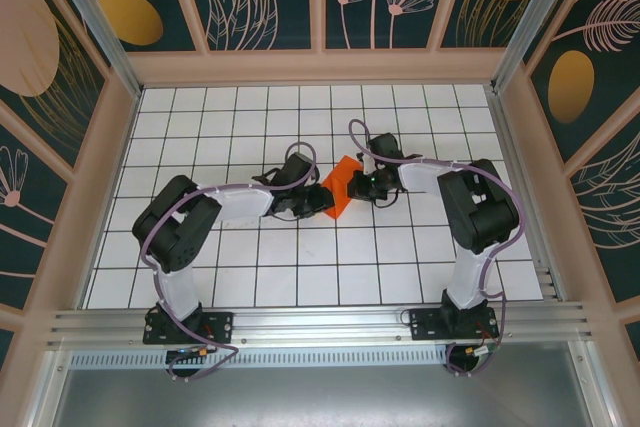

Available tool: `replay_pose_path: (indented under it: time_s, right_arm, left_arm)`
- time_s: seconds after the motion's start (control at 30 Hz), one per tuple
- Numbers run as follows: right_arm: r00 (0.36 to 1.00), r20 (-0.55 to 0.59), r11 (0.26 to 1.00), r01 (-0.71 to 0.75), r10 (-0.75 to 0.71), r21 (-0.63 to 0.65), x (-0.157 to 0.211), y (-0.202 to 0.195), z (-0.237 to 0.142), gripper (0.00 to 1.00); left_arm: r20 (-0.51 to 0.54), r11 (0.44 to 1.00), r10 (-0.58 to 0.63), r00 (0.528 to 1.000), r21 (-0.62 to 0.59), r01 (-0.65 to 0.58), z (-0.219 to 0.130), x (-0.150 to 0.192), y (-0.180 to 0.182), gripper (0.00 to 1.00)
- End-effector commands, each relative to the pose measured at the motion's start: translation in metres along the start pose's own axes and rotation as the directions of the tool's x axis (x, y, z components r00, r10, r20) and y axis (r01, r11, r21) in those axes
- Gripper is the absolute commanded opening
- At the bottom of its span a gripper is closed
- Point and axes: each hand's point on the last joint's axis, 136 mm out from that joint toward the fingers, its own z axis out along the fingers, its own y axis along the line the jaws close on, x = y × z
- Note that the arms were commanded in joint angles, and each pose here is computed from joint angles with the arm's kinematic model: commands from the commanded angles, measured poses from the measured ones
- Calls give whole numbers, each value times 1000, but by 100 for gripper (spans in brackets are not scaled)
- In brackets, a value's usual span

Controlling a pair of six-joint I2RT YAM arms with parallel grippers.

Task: Fold a paper plane with a square sheet of paper (pick it up from the middle)
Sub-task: Fold the triangle a second time at the center of the table.

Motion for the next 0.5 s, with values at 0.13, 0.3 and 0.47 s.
replay_pose_path:
  time_s: [0.13, 0.3, 0.47]
  right_arm:
    - [999, -25, 1000, 20, -19, 16, 4, -3, 7, 10]
    - [999, -29, 1000, 19, -19, 17, 5, -4, 8, 10]
    - [999, -31, 1000, 16, -16, 16, 5, -4, 9, 10]
  left_arm:
    - [56, 979, 55, 997, 193, -65, -17, -14, -50, 29]
    - [31, 977, 47, 998, 209, -53, -3, -14, -50, 28]
    - [10, 984, 35, 999, 173, -36, 9, -12, -39, 26]
